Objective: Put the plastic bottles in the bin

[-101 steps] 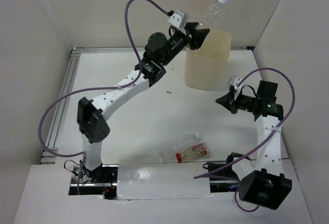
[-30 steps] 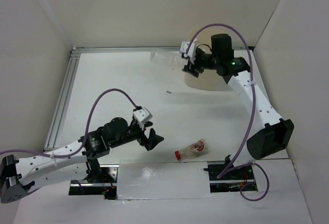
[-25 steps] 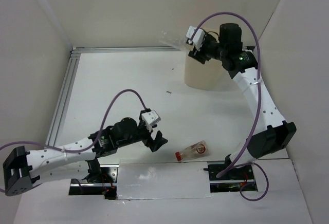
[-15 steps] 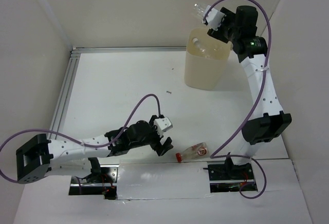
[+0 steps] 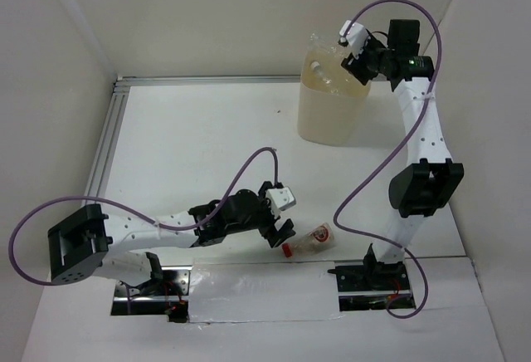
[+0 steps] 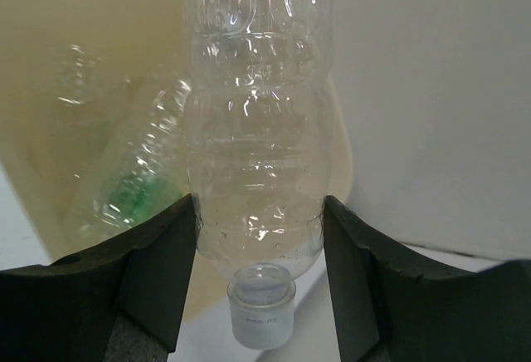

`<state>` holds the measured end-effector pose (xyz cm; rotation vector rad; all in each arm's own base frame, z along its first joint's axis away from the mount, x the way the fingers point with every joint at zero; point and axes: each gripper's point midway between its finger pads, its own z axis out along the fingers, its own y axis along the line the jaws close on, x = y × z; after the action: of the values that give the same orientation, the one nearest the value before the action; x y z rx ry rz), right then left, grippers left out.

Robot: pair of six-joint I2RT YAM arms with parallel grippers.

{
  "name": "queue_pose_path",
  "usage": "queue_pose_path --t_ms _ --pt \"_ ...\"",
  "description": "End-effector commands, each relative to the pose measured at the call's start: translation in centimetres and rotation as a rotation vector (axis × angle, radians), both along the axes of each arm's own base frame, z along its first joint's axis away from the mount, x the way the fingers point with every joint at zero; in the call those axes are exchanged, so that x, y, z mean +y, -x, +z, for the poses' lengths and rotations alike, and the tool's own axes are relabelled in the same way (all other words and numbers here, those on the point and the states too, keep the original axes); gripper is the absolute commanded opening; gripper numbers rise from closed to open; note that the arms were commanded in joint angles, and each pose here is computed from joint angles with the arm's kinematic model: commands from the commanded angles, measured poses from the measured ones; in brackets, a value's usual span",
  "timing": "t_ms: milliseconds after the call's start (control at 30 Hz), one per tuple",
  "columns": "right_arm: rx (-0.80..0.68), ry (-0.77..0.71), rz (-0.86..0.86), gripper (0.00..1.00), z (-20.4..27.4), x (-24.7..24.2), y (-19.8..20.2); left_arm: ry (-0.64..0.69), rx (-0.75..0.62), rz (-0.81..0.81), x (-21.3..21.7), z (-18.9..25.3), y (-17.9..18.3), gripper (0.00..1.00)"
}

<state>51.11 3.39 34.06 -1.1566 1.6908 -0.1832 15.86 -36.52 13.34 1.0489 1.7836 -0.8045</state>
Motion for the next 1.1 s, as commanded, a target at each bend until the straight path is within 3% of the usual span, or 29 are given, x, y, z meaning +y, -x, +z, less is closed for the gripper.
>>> queue_pose_path --t_ms 0,233,300,400,467,533,733,867,967,1067 --pt "0.016 -0.144 0.118 0.37 0.0 3.2 0.0 0.088 -0.056 -0.044 -2.1 2.8 -0.1 1.0" --pt "0.091 -0.174 0.199 0.41 -3.0 6.7 -0.6 0.059 -0.046 -0.045 -1.9 1.3 0.2 1.0" --pt "0.106 -0.182 0.194 0.51 -3.6 6.7 -0.8 0.046 -0.053 -0.04 -1.9 1.0 0.0 1.0" --pt "0.132 -0.186 0.17 0.75 -4.6 6.1 -1.0 0.034 -0.051 -0.031 -2.0 0.4 -0.2 1.0" --pt "0.149 -0.211 0.131 0.77 -5.0 4.5 -1.1 0.031 -0.061 -0.035 -2.0 0.4 -0.2 1.0" --pt "0.142 -0.226 0.118 0.86 -4.4 3.7 -1.0 0.021 -0.06 -0.027 -1.9 0.0 -0.4 1.0" --pt "0.066 -0.298 0.11 0.98 0.6 1.5 0.8 -0.003 -0.075 -0.07 -2.8 -0.5 -0.4 1.0" --pt "-0.046 -0.436 0.135 1.0 7.2 1.0 3.2 0.0 -0.079 -0.137 -3.8 -0.4 0.3 1.0" --pt "-0.047 -0.506 0.151 1.0 8.7 -0.2 5.3 -0.012 -0.076 -0.211 -4.5 -1.3 1.1 1.0" --pt "-0.013 -0.51 0.144 1.0 6.9 -1.2 6.5 0.001 -0.075 -0.277 -5.5 -1.0 1.8 1.0"
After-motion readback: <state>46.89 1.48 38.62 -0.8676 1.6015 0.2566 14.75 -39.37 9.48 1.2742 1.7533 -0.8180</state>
